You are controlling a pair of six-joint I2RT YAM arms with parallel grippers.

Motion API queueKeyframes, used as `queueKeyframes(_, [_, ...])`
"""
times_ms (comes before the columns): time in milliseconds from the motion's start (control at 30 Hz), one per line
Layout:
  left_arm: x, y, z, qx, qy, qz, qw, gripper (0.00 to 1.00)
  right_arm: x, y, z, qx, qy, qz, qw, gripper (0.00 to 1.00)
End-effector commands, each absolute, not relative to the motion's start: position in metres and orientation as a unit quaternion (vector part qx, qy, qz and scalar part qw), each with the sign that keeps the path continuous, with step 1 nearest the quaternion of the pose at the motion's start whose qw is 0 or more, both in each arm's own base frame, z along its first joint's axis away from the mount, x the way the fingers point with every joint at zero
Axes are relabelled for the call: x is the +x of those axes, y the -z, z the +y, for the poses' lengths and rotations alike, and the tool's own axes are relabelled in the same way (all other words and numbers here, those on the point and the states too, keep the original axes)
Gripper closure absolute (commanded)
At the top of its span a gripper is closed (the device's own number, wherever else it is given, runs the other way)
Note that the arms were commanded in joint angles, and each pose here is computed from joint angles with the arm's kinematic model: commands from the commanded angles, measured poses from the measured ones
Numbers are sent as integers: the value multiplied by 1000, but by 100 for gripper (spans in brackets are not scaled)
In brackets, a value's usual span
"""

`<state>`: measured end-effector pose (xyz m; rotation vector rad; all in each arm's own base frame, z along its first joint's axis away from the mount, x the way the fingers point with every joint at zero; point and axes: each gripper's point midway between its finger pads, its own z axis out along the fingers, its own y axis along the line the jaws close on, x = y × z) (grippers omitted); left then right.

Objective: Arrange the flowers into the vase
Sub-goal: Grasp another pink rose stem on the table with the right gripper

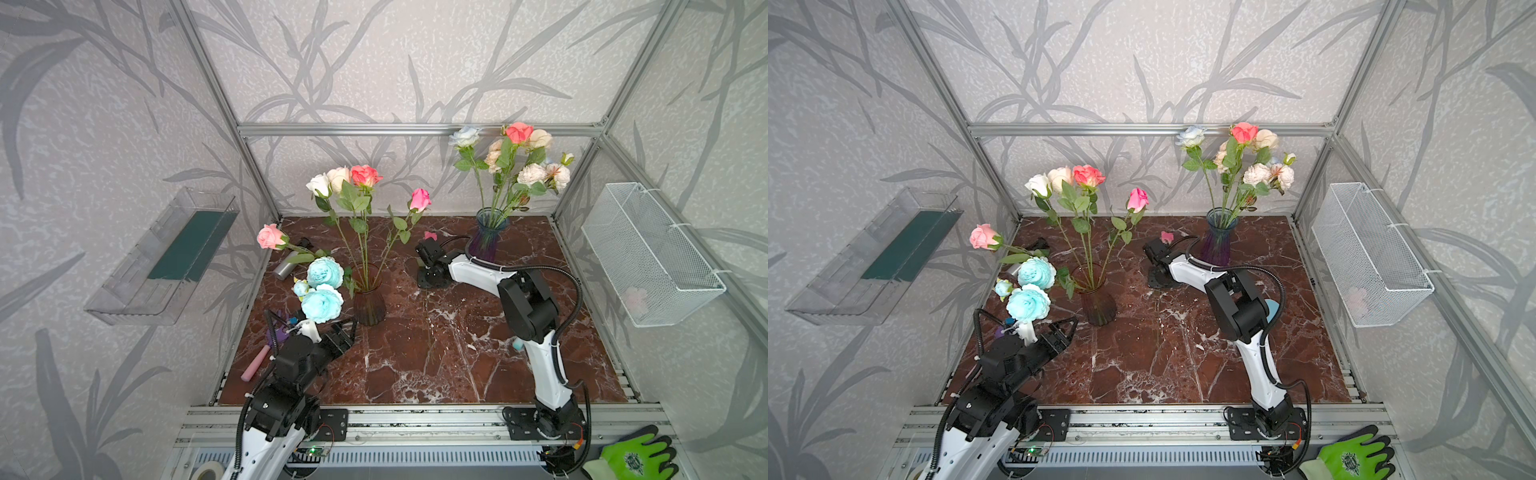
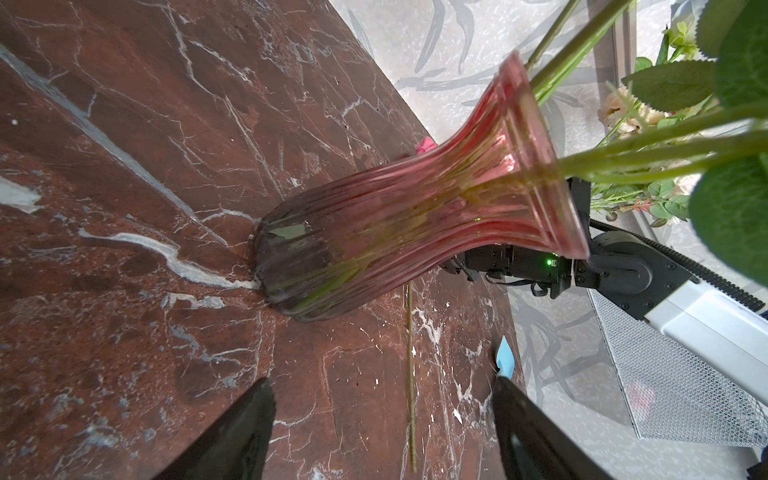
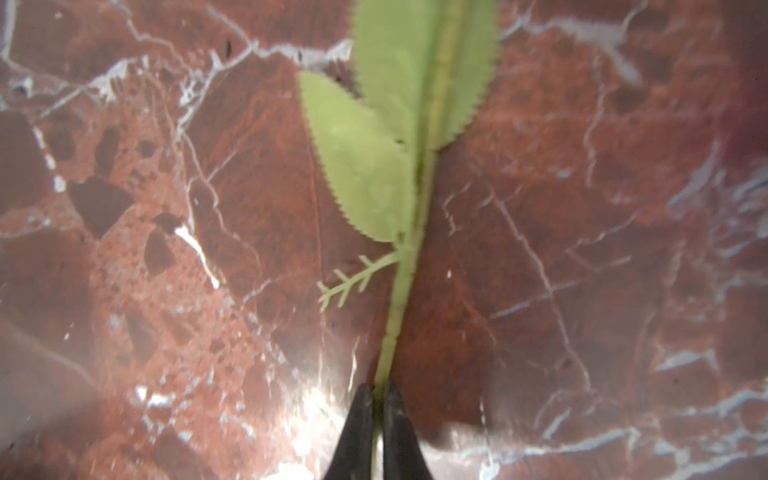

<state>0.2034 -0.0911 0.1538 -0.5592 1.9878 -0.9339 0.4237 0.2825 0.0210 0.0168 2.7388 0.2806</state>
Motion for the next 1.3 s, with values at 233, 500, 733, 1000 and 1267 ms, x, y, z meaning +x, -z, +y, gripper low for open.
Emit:
queueKeyframes(233, [205, -165, -87, -226, 366, 789, 438, 17, 416, -66, 288, 7, -197, 954, 226, 98])
queueKeyframes(500, [207, -168, -88, -224, 365, 791, 437, 17, 413, -84, 278, 7, -200, 944, 260, 97])
queueKeyframes(733, [208, -165, -89, -225, 366, 793, 433, 17, 423, -56, 247, -4, -53, 975, 216, 60])
queueKeyframes(1000, [207, -165, -89, -224, 365, 794, 432, 17, 441, -32, 252, -15, -8, 985, 174, 58])
queueKeyframes(1267, [205, -160, -88, -225, 362, 795, 431, 17, 443, -17, 246, -7, 12, 985, 169, 64])
